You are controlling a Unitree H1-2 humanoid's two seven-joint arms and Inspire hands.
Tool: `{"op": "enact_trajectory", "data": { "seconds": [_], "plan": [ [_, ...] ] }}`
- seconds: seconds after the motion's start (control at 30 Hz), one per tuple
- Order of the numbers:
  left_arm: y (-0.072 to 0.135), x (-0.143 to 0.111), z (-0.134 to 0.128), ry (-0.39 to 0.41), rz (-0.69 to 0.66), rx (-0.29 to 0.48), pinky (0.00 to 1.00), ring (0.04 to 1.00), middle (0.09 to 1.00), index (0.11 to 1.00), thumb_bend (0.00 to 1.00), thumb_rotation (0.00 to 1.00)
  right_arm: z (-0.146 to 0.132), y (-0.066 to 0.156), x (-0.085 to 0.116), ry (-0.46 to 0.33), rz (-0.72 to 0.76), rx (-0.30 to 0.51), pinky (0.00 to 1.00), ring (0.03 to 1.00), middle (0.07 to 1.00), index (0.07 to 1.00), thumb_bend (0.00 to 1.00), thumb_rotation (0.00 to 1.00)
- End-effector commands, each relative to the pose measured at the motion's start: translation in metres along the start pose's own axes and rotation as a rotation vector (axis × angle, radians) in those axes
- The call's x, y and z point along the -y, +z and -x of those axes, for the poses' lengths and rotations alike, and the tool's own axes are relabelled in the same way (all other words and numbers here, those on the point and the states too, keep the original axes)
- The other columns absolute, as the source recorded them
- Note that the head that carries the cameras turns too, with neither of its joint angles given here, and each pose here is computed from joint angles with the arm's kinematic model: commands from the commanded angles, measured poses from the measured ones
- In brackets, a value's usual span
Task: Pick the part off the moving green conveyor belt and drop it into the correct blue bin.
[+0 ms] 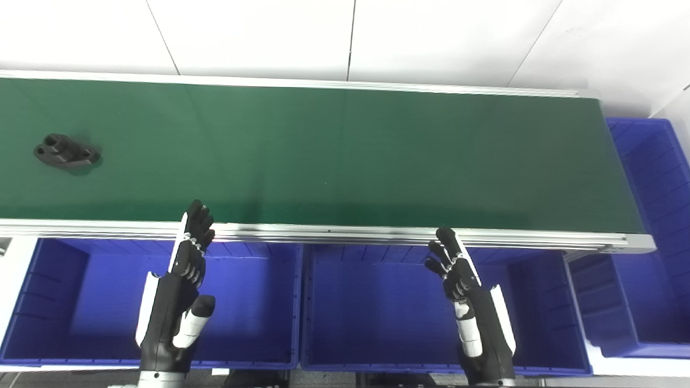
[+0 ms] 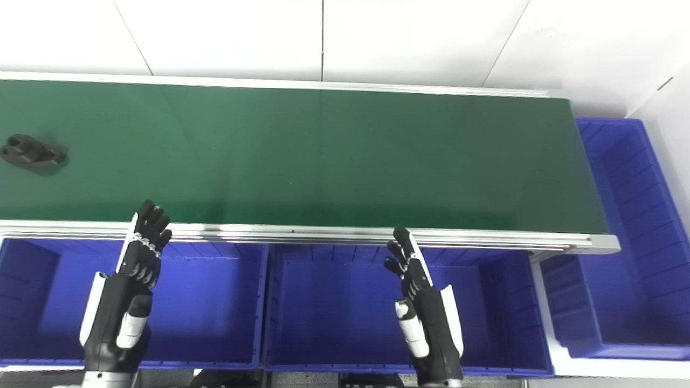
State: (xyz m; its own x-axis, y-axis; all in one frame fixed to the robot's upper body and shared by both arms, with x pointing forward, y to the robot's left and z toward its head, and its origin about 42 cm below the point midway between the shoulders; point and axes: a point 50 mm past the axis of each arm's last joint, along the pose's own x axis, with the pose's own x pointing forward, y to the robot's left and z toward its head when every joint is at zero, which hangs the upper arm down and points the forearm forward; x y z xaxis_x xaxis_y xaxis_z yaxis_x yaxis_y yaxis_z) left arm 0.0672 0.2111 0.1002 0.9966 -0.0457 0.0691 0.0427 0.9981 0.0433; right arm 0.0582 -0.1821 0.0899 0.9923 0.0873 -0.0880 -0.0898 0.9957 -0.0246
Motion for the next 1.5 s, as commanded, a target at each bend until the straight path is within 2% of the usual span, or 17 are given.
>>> {"op": "enact_trajectory", "data": {
  "seconds": [0.0,0.47,0.93,1.47],
  "plan": [
    [0.004,-0.002,0.002,0.000,-0.003,0.031,0.98,0.990,1.000,1.000,0.86,0.88,0.000,0.007,0.000,-0.003,-0.010,0.075,0.87,0.938,0.965,0.962,0.93,0.98],
    [0.004,-0.002,0.000,-0.013,-0.016,0.024,0.97,0.990,1.000,1.000,0.84,0.89,-0.002,0.006,0.000,0.003,-0.009,0.079,0.87,0.940,0.968,0.971,0.93,0.98],
    [0.003,0.000,0.000,-0.013,-0.026,0.025,0.95,0.986,1.000,1.000,0.86,0.90,-0.003,0.006,0.002,0.002,-0.004,0.081,0.86,0.936,0.965,0.970,0.93,0.98],
    [0.003,-0.001,0.010,-0.006,-0.008,0.001,0.94,0.976,1.000,1.000,0.86,0.88,-0.002,0.007,0.001,0.001,-0.008,0.078,0.88,0.941,0.968,0.968,0.93,0.98]
  ]
}}
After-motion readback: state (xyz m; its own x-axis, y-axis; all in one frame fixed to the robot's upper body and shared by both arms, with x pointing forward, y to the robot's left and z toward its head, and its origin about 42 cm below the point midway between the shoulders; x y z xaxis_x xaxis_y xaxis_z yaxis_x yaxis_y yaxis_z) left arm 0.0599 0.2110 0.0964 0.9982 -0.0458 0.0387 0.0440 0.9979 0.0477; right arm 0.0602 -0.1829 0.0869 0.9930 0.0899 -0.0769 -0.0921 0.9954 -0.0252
